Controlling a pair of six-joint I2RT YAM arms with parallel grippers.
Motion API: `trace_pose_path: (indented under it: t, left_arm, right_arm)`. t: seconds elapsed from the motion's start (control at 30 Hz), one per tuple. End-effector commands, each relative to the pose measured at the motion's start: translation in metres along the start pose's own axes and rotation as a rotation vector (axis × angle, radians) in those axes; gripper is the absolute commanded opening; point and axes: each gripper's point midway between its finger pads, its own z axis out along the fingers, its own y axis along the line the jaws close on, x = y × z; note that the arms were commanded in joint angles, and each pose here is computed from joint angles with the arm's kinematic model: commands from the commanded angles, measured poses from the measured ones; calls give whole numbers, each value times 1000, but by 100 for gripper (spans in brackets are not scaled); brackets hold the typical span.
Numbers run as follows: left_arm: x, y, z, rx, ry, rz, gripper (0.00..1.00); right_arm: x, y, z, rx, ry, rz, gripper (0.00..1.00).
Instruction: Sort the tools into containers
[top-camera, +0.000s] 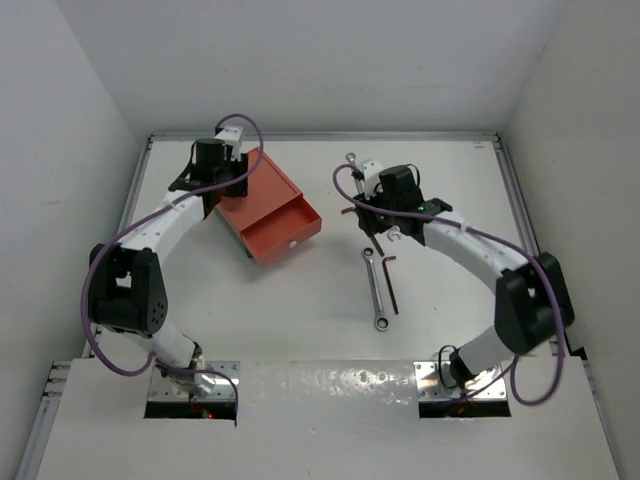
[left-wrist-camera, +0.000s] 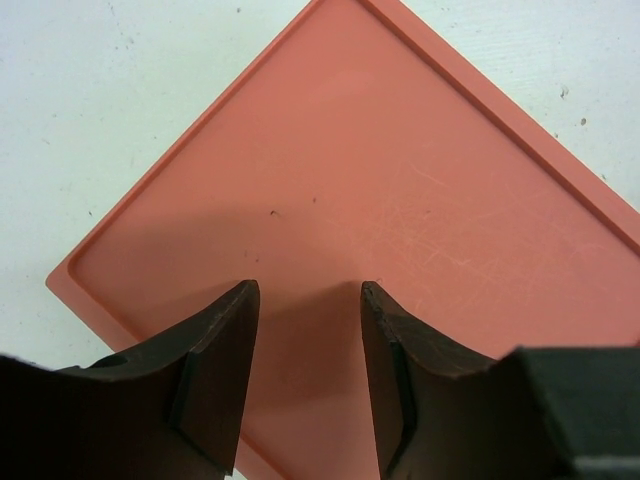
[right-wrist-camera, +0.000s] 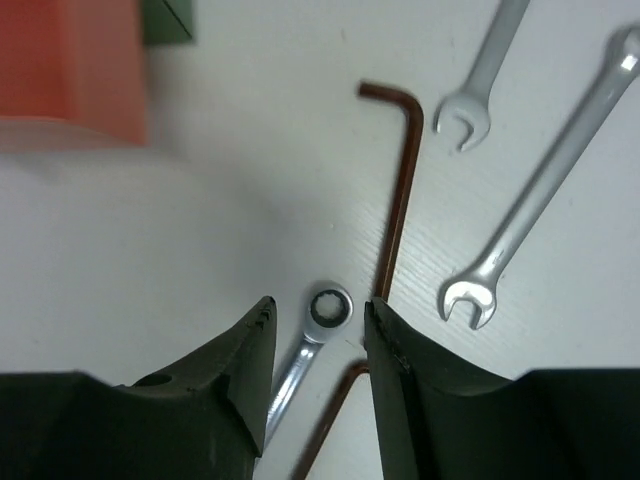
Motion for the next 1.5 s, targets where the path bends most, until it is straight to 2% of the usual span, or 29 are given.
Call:
trace_pose_path:
  t: [0.0,0.17,0.33,0.4,0.57,0.67,0.7,0.77,0.87,1.03,1.07,1.17,1.27,1.37,1.47]
  left_arm:
    - [-22,-5,-10,22,-44,25,43]
    - [-18,-8,-18,42,-44,33,44]
    - [-14,-10,-22,53,-50,25,45]
    - [-14,-10,-22,53,-48,25,46]
    - [-14,-10,-19,50,-46,11,46]
    - [-12,-10,-18,49,-40,2,46]
    - [-13,-9,-17,46,-42,0,46]
    - [-11,-11,-15,49,-37,-1,46]
    - [-10,-12,-14,55,-31,-4,46]
    - [-12,-11,-13,55,-37,4,46]
    - [-12,-11,-12,55,-38,4,46]
    - [-15,-11,-12,55,-49,-3,46]
    - [-16,-13,-11,60,-55,-10,46]
    - [-16,-13,-10,62,-53,-13,46]
    - [-14,-14,-8,64,-49,-13,47]
  right_arm:
    - [35,-20,27,40,180,22,41]
    - [58,-51,67,32,276,149,46]
    - [71,-41,99,-64,330,131,47]
    - [79,-46,103,-19,349,104,47]
    - [104,-55,100,67,432,63,31]
    - [123,-62,90,129,497,-42,10]
    - [128,-62,88,127,508,-46,0]
    - [134,-57,83,98,520,-58,0]
    - [121,-55,76,87,469,-74,0]
    - [39,-56,44,79,251,-144,0]
    - [24,-47,37,22,202,-166,0]
    - [15,-36,27,-23,213,-252,0]
    - [19,-34,23,-21,216,-259,0]
    - [8,-33,16,-3,156,-239,0]
    - [-24,-26,2,-13,36,-205,0]
